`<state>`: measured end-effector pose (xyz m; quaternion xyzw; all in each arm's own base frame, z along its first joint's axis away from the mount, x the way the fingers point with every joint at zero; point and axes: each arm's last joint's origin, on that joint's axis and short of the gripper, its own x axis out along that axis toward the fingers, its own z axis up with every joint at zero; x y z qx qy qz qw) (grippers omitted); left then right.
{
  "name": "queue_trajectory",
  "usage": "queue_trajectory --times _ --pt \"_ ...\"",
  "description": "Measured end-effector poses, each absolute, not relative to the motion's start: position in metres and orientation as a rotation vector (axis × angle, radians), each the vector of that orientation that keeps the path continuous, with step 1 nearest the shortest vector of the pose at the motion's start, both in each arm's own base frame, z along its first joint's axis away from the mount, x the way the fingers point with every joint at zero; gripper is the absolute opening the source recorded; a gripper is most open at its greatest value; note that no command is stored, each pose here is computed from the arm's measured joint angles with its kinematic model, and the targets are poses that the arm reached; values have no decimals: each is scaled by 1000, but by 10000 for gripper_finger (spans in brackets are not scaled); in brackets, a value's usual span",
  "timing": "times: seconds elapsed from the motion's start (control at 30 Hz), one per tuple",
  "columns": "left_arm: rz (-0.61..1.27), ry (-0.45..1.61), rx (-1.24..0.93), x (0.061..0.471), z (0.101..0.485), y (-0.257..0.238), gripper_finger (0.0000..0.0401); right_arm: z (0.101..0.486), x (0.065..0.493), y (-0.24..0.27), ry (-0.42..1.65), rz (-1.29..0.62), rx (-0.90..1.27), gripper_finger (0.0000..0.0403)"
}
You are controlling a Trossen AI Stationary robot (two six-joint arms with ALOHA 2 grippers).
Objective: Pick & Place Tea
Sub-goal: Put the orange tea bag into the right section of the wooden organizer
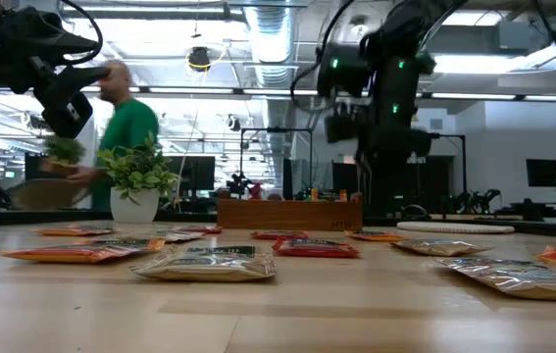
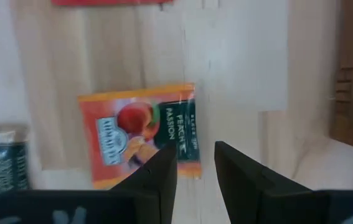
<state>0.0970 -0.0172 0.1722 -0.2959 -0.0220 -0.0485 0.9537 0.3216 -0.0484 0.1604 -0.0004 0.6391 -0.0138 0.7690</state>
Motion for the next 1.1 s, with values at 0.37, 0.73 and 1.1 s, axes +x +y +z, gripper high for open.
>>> queue_trajectory --times 0.37,0.73,1.1 --pt "-102 -50 -606 97 173 -17 129 128 329 -49 1495 -26 50 102" --pt "-101 -51 -606 97 173 -17 129 138 337 -50 1497 -9 34 73" --pt "-101 -51 -606 97 173 -17 129 141 337 -50 1519 -1 22 7"
